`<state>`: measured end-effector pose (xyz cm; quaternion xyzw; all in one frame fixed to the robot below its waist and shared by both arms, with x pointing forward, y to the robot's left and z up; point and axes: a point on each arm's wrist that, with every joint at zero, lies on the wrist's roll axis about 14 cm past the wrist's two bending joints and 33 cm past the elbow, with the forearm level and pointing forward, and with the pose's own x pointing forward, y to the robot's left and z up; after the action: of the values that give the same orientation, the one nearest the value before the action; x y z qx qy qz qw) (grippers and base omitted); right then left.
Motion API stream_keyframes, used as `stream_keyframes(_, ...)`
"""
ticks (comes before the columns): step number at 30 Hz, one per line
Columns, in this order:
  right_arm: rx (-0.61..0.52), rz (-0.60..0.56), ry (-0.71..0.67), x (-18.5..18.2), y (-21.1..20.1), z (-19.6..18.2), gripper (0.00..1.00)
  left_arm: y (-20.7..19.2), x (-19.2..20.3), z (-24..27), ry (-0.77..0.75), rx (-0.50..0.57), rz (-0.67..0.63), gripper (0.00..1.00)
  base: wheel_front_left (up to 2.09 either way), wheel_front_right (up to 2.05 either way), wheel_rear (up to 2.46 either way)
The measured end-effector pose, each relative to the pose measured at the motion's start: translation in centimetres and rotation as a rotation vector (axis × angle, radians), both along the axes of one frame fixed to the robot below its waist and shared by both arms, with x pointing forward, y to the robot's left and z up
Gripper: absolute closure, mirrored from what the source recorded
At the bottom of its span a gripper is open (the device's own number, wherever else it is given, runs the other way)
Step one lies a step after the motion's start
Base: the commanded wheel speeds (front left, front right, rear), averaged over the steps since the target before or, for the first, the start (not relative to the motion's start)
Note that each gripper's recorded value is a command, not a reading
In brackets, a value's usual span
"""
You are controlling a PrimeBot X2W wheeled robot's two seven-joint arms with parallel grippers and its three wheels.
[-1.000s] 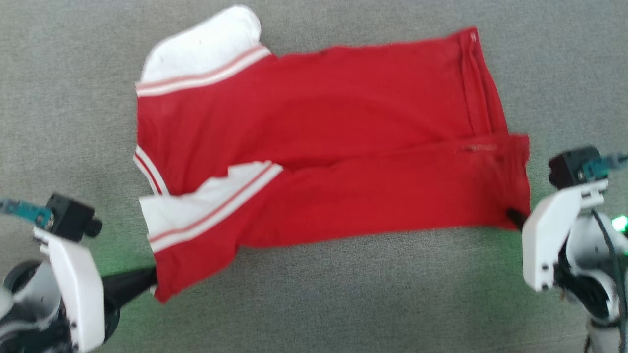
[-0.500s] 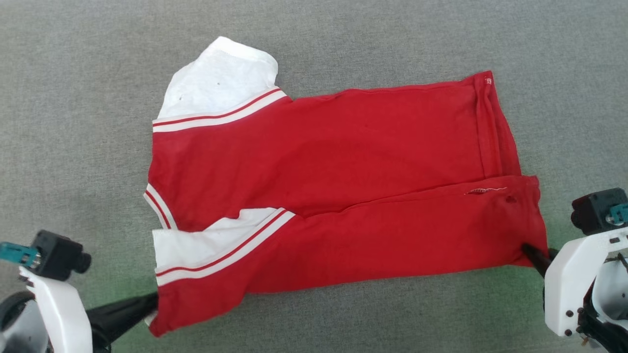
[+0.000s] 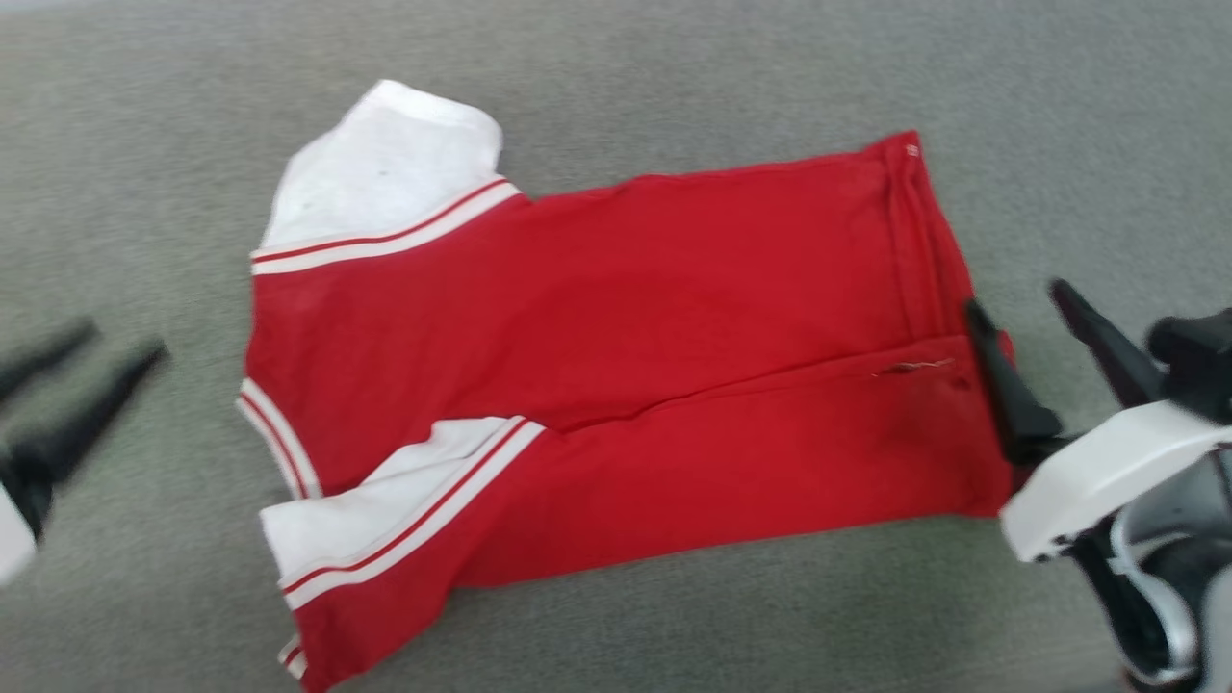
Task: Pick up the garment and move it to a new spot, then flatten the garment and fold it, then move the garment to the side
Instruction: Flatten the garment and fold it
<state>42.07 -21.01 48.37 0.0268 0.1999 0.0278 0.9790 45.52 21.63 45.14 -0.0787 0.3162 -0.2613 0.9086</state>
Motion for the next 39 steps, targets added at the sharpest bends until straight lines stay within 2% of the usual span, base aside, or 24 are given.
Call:
stream_keyframes(6,0.007,-0.040,-0.152,0.9,0.3,0.9,0.00,-1.8,7.0,1.5,-0.162,0.001,0.000,0.00,0.00,0.00,0.00)
stream_keyframes(12,-0.018,-0.113,-0.209,0.7,-1.8,0.6,0.00,-5.3,13.5,0.9,-0.143,0.031,-0.046,0.00,0.00,0.00,0.00)
stream_keyframes(17,0.009,-0.163,-0.195,-0.1,-3.1,-0.7,0.00,-7.8,14.5,-2.8,0.014,0.111,-0.139,0.00,0.00,0.00,0.00)
stream_keyframes(25,0.013,-0.197,-0.127,-1.1,-3.9,-2.8,0.00,-7.9,14.3,-6.9,0.283,0.234,-0.214,0.00,0.00,0.00,0.00)
stream_keyframes(28,0.013,-0.194,-0.115,-0.7,-4.0,-3.1,0.00,-8.2,14.2,-7.4,0.315,0.260,-0.245,0.00,0.00,0.00,0.00)
stream_keyframes(30,0.014,-0.176,-0.101,-0.1,-3.5,-3.3,0.00,-8.7,14.3,-7.5,0.318,0.250,-0.256,0.62,0.00,0.00,0.00)
stream_keyframes(31,0.017,-0.162,-0.090,0.3,-3.2,-3.5,0.00,-9.0,14.2,-7.5,0.321,0.237,-0.261,1.00,0.00,0.00,0.00)
stream_keyframes(39,0.003,-0.048,0.075,5.0,-1.2,-4.9,0.00,-10.1,13.2,-7.6,0.327,0.194,-0.295,1.00,0.00,0.00,0.00)
